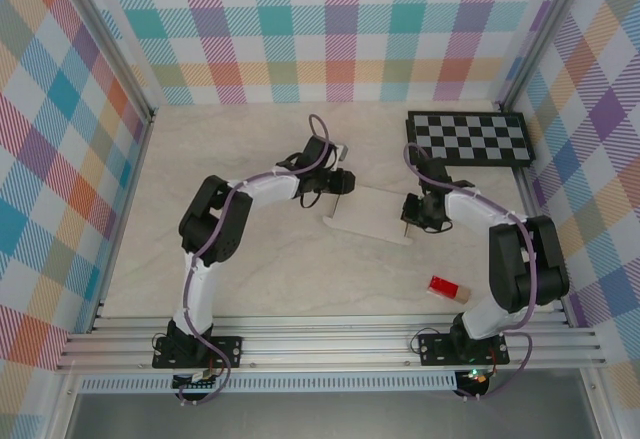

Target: Fold the paper box

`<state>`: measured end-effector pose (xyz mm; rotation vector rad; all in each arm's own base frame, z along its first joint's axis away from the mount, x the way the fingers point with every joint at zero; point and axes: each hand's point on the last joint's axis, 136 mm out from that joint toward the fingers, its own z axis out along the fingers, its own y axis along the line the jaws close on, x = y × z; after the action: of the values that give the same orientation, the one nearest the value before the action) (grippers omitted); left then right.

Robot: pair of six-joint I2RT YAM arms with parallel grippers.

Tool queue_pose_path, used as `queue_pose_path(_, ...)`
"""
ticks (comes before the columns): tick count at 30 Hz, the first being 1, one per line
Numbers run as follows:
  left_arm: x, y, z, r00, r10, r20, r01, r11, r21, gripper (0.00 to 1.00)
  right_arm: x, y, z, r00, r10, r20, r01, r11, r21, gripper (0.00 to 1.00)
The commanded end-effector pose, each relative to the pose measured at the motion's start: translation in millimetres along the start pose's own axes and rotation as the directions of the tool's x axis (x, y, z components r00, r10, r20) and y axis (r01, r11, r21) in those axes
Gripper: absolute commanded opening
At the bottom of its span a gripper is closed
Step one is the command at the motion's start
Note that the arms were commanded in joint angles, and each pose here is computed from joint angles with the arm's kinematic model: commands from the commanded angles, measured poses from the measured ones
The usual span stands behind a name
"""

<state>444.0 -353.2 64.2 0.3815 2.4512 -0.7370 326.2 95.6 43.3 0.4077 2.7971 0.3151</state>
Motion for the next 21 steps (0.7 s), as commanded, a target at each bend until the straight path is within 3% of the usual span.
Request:
queue_pose_path(1,21,1,2,0.997,0.033,-0.073,-0.037,0.998,-0.053,0.39,7,5,4,0.999,-0.022,-0.042,0.021,1.000,-0.015,0.08)
queue_pose_path(7,29,-6,-3,0.994,0.065,-0.085,-0.072,0.993,-0.089,0.35,8,3,6,0.999,-0.026,-0.043,0.026,1.000,-0.003,0.08)
queue_pose_path(14,9,3,-57,0.996,0.080,-0.044,-0.087,0.974,-0.208,0.53,11,-4,9,0.999,-0.030,-0.039,0.030,0.999,0.019,0.08)
queue_pose_path(17,20,6,-63,0.997,0.050,-0.065,-0.062,0.980,-0.188,0.55,13,-6,10,0.999,-0.028,-0.037,0.029,0.999,0.024,0.08)
queue_pose_path(21,39,3,-45,0.996,0.022,-0.087,-0.033,0.992,-0.118,0.53,13,-6,11,0.999,-0.026,-0.034,0.027,0.999,0.023,0.08)
